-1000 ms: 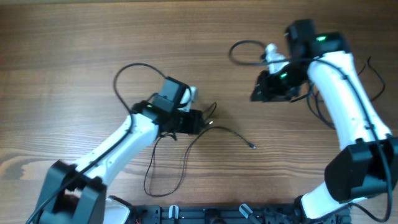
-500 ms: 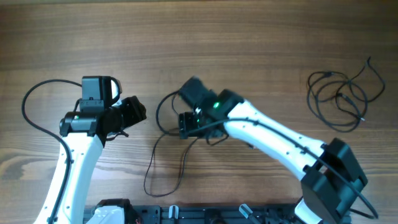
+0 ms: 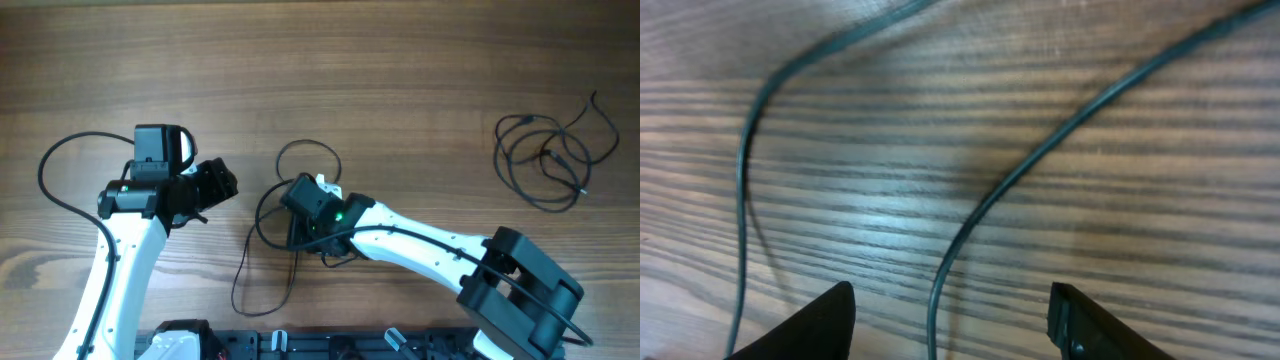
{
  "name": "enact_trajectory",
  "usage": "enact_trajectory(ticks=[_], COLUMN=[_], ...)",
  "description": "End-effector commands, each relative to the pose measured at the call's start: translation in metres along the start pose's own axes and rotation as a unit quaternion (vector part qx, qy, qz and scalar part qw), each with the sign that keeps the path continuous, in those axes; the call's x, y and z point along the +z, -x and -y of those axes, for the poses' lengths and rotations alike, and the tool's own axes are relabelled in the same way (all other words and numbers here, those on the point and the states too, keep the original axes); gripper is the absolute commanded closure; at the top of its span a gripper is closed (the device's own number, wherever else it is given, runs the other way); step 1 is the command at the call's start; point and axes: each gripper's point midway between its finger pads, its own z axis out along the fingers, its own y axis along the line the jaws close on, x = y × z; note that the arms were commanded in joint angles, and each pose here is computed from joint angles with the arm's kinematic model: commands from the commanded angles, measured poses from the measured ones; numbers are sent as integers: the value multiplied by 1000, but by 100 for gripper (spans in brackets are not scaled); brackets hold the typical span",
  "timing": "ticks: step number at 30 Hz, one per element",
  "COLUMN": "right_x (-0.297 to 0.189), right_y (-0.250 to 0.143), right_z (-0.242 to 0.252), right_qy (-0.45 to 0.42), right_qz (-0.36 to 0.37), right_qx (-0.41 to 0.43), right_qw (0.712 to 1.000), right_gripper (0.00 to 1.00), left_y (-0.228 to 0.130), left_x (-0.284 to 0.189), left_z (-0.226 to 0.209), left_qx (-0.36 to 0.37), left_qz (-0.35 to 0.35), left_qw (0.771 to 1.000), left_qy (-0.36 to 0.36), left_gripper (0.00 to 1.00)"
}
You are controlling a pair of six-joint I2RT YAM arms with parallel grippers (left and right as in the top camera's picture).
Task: Untangle cables
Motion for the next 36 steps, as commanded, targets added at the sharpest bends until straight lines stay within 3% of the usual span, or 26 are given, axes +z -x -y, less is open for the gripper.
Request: enact_trajectory(ticks=[1,12,18,21,25,28,29,36], right_x=[8,31,34,20,-79,-146,-155,-105], right_y=[-10,-27,-17,22,127,164,171,200], right_z=[2,-7,-10,-5,-11,-38,-37,-9], right_qy=[-2,-8,-3,-18,-11,56,62,-17], right_qz=[-9,-4,20,92,220,251,255,248], right_qx=[9,11,8,-16,-150,-281,-290,-284], right_qw=[1000,1000,1000,995,964,925,920,926], right_gripper=[40,45,88,96,96,96,96,95], left_y=[-9,-22,-22,-22,-22,-22,-22,-23], left_x=[11,24,24,24,24,24,24,24], left_z=[-11,-28,-28,-28,-28,-28,-28,-29], left_qx=[-8,-13,-13,-13,-13,-21,-28,-28], left_qz=[-10,-19,-19,-19,-19,-18,-18,-20], left_qw=[1000,999,999,999,999,999,999,999], left_qy=[14,41,41,41,41,41,41,42], left_gripper=[28,29,29,28,28,28,28,28])
